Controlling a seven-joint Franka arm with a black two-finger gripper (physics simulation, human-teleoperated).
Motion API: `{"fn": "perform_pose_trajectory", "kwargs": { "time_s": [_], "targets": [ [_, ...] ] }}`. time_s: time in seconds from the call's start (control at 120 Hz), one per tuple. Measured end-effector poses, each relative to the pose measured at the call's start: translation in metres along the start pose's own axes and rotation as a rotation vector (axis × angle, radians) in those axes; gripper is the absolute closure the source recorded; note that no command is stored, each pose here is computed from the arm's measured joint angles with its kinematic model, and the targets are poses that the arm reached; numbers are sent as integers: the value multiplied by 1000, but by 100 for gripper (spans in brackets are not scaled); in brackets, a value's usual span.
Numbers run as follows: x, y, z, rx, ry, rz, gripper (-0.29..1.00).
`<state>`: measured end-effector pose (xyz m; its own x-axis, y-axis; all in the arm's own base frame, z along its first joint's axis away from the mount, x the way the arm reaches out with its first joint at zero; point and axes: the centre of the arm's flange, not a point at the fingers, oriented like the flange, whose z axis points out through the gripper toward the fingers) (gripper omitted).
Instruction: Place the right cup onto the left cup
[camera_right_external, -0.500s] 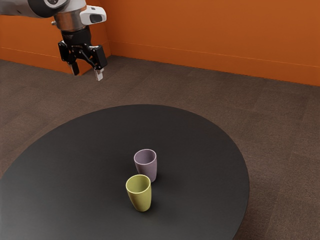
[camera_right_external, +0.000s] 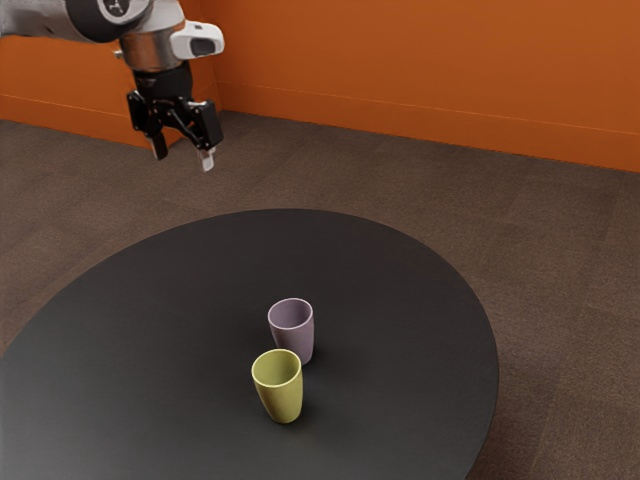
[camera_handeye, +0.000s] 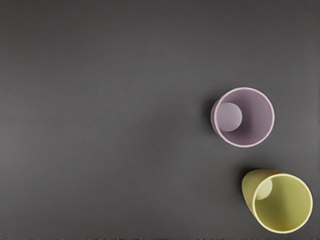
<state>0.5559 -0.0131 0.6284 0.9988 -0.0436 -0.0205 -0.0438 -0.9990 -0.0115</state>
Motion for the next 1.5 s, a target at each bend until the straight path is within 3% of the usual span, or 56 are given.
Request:
{"fn": "perform_pose_trajectory", "kwargs": {
  "time_s": [0.433,0.717,1.5],
  "targets": [
    [20,52,106,0,-69,69,0],
    [27,59,154,-7,-61,73,0],
    [-19,97,242,-94,-86,41,0]
  ]
}}
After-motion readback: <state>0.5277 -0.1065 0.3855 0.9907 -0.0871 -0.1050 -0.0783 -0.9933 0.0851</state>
